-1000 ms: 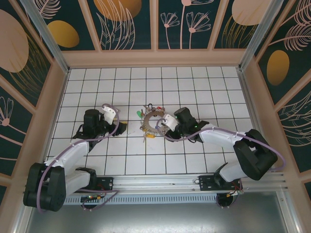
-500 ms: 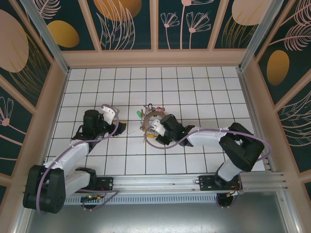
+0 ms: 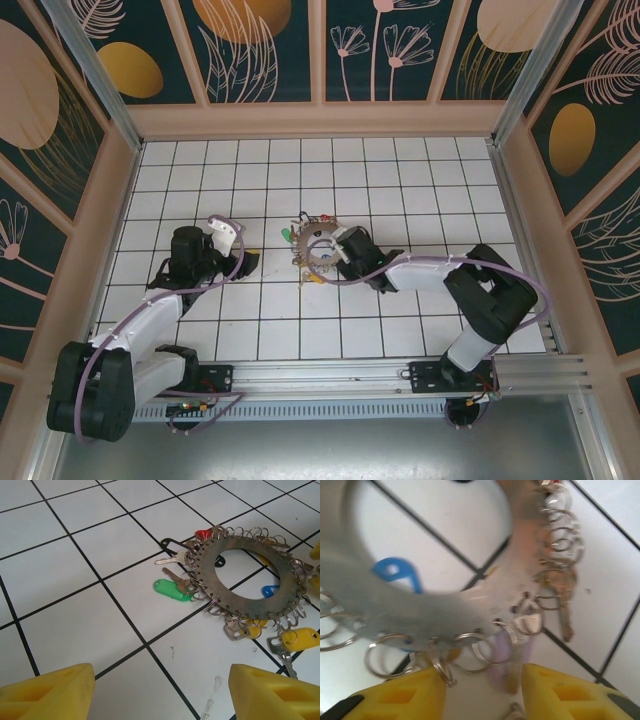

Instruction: Put the keys on the keyring

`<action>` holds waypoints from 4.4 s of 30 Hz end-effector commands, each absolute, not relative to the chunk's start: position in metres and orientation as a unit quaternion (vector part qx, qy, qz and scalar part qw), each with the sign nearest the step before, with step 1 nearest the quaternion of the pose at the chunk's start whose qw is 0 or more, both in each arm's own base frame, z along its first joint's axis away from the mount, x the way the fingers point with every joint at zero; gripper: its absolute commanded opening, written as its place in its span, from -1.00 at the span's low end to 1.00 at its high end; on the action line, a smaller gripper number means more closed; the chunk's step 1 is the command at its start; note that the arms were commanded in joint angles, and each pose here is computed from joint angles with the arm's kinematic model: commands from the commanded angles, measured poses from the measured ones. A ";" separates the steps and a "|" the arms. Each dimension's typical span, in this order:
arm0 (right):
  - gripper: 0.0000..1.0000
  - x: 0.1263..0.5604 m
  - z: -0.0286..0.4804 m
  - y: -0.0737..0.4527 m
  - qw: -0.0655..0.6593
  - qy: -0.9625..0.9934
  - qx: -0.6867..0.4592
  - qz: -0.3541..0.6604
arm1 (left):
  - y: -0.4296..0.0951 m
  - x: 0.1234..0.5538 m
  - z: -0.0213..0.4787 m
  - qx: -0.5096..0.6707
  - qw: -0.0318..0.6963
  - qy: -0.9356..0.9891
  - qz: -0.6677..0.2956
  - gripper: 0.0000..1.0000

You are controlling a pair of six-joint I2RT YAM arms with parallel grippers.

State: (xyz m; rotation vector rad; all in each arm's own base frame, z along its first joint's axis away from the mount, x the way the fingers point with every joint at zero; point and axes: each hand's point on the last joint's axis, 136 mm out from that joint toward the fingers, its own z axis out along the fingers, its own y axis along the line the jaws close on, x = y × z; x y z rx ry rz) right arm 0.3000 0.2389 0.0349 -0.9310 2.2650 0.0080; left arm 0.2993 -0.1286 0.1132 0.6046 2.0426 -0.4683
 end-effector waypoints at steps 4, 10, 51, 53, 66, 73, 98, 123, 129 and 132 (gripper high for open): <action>-0.09 0.305 0.074 0.242 0.377 0.865 -0.316 0.097 | -0.134 0.298 0.118 0.261 0.474 0.818 -0.196 0.43; 0.00 0.264 0.078 0.282 0.296 0.850 -0.359 0.249 | -0.133 0.299 0.116 0.262 0.473 0.819 -0.193 0.43; -0.49 0.298 0.036 0.263 0.244 0.931 -0.269 0.037 | -0.131 0.298 0.119 0.262 0.478 0.817 -0.186 0.43; -0.57 0.299 0.037 0.262 0.244 0.931 -0.268 0.040 | -0.131 0.298 0.118 0.262 0.477 0.818 -0.185 0.43; -0.81 0.300 0.052 0.262 0.248 0.928 -0.265 0.089 | -0.131 0.298 0.116 0.265 0.475 0.819 -0.182 0.43; -0.66 0.300 0.050 0.258 0.239 0.929 -0.262 0.102 | -0.131 0.297 0.116 0.266 0.474 0.820 -0.181 0.43; -0.14 0.300 0.022 0.251 0.146 0.959 -0.240 0.048 | -0.133 0.297 0.115 0.270 0.472 0.819 -0.183 0.43; -0.46 0.316 0.034 0.253 0.197 0.948 -0.248 0.017 | -0.133 0.297 0.113 0.272 0.469 0.821 -0.181 0.43; -0.58 0.315 0.036 0.263 0.193 0.949 -0.240 0.066 | -0.133 0.296 0.113 0.273 0.470 0.820 -0.181 0.43; -0.61 0.317 0.039 0.264 0.196 0.949 -0.234 0.081 | -0.133 0.296 0.114 0.273 0.471 0.819 -0.181 0.43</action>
